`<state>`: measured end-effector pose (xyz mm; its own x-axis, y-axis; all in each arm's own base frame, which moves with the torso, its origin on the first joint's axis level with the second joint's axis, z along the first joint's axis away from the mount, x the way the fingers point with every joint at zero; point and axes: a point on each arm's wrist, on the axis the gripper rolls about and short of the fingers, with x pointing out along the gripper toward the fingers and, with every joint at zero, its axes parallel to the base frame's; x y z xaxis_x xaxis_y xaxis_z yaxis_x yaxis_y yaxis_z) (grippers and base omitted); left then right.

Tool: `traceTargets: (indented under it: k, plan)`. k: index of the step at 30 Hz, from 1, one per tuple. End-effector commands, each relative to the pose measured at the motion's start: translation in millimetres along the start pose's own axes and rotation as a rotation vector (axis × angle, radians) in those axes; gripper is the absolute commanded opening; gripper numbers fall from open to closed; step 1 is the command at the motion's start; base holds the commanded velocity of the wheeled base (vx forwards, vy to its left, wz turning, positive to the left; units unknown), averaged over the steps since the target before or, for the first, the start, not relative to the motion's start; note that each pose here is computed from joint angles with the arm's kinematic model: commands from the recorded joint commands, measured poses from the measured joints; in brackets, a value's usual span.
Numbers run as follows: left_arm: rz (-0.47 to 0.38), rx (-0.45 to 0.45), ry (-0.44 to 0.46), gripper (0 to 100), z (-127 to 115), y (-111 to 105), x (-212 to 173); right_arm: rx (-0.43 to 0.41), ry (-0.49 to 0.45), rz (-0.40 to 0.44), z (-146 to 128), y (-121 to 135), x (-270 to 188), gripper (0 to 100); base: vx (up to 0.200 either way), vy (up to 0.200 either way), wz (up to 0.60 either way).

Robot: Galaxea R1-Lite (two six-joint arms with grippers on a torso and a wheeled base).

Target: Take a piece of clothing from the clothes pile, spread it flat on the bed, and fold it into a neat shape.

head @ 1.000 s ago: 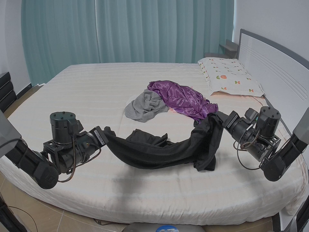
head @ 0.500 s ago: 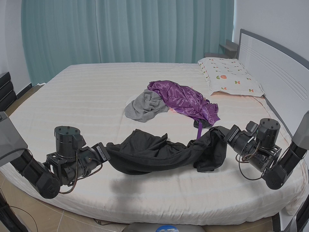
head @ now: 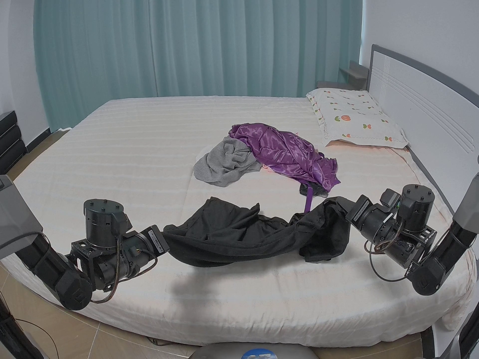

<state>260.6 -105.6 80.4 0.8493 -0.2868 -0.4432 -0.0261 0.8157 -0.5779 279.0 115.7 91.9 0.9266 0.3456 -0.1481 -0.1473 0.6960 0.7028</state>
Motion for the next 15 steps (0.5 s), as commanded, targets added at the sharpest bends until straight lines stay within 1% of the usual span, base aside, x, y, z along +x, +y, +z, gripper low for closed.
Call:
traceTargets:
  k: [1,15]
  plan:
    - [0.003,0.007,0.002,0,-1.2,1.3,-3.2,-0.001,0.004,0.0,-1.3,-0.1,0.4,0,0.0,0.0,0.0]
    - [-0.029,0.0,-0.037,0,2.2,-2.5,-6.2,-0.002,0.012,0.003,-3.1,1.3,-1.5,0,0.0,0.0,0.0]
